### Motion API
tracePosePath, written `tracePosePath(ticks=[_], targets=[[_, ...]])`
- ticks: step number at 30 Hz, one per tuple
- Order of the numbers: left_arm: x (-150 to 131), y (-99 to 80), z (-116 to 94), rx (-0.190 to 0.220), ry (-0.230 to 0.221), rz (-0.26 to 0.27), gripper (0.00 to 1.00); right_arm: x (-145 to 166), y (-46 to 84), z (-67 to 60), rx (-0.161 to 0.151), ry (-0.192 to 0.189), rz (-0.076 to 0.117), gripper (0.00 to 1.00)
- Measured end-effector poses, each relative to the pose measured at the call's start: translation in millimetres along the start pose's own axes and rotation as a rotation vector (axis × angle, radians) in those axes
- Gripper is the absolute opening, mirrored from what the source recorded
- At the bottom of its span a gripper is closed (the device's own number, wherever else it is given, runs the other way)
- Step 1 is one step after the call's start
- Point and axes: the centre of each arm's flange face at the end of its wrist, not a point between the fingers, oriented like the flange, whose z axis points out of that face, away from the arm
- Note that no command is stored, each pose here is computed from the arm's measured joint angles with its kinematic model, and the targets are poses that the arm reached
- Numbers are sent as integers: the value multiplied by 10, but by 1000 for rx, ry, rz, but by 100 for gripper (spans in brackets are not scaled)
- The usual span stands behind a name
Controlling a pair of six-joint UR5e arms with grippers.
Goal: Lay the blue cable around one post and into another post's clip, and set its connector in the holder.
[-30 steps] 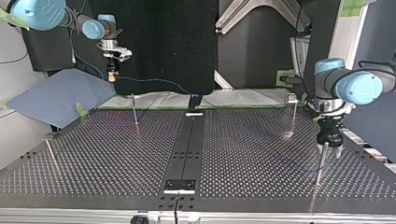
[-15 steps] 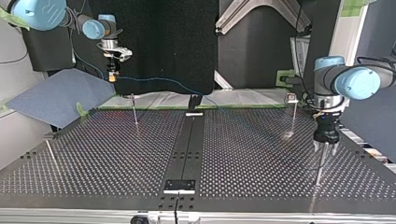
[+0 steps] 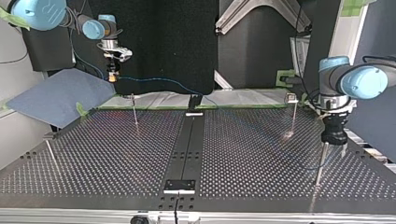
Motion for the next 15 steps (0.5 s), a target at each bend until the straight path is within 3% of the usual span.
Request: tracePosePath(ticks=[15], targets=[[-96, -252, -116, 24, 3, 21, 91, 0, -5, 0, 1, 0, 0, 0]])
